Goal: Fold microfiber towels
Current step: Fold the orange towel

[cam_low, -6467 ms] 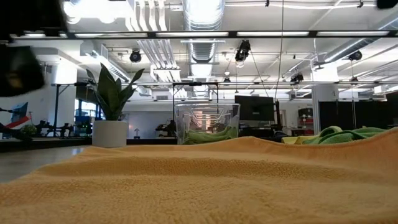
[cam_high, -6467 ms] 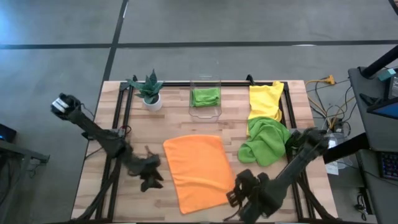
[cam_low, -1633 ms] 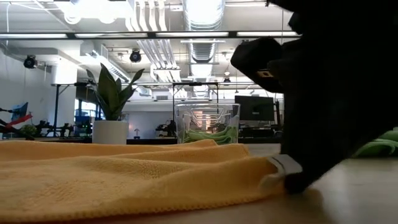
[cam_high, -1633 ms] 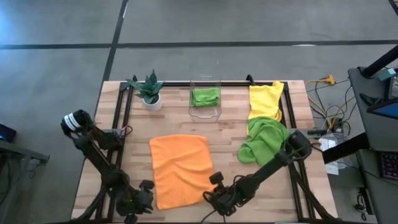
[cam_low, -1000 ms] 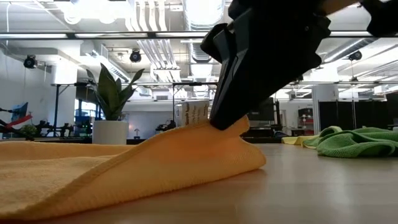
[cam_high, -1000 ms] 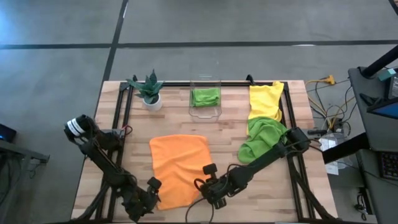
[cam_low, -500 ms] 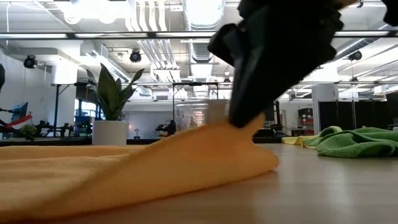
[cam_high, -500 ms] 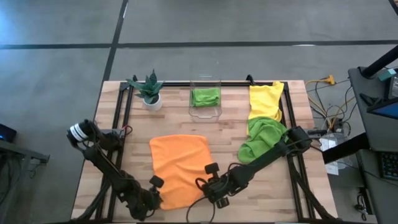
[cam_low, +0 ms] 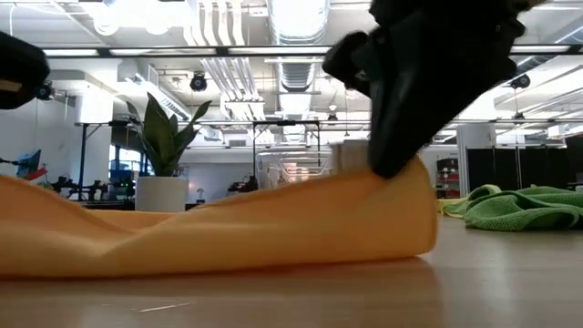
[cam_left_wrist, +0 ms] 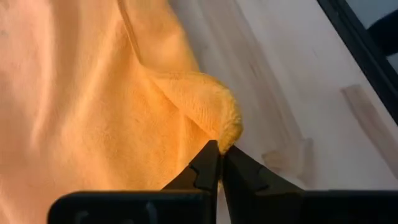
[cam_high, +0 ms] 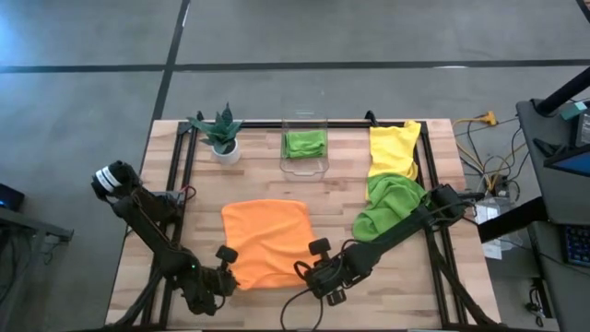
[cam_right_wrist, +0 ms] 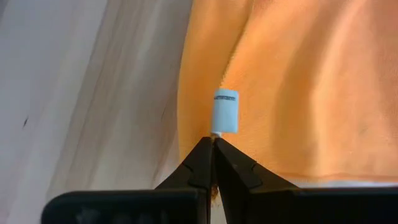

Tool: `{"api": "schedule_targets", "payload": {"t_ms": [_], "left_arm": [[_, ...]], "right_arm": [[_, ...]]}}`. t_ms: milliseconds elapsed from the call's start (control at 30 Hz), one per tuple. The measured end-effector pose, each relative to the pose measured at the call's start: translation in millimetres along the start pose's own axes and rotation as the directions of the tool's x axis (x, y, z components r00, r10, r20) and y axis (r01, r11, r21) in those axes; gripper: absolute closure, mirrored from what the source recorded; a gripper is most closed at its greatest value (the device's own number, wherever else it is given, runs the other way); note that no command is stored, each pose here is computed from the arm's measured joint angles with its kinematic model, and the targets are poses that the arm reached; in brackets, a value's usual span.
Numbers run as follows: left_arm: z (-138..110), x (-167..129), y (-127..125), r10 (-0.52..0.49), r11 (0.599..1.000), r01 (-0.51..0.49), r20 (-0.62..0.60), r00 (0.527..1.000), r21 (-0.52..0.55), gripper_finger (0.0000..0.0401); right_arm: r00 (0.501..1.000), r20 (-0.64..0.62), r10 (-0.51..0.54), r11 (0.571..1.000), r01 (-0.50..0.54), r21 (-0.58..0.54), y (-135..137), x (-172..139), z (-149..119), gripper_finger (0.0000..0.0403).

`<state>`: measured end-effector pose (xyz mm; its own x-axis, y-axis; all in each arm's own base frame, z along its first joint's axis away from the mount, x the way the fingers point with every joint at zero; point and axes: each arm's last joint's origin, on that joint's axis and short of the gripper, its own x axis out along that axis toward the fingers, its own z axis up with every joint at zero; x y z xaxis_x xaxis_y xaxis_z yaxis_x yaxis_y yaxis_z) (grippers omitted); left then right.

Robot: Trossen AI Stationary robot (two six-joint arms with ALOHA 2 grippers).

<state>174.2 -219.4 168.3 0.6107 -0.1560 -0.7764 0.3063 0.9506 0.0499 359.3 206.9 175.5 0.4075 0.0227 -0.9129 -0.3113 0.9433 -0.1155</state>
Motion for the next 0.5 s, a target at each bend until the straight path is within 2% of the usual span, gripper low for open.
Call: {"api": "schedule_targets", "payload": {"t_ms": [233, 500], "left_arm": [[2.1, 2.1, 4.0, 0.01, 1.0, -0.01, 0.002, 1.0, -0.015, 0.0401], [4.0, 2.8, 5.3, 0.013, 1.0, -0.013, 0.013, 1.0, -0.026, 0.0401]], "right_arm": [[0.989, -0.061, 0.134, 0.99, -0.131, 0.05, 2.5, 9.5, -12.6, 0.0378], [0.989, -0.044, 0.141, 0.987, -0.137, 0.084, 3.0, 10.6, -11.9, 0.0302]]}}
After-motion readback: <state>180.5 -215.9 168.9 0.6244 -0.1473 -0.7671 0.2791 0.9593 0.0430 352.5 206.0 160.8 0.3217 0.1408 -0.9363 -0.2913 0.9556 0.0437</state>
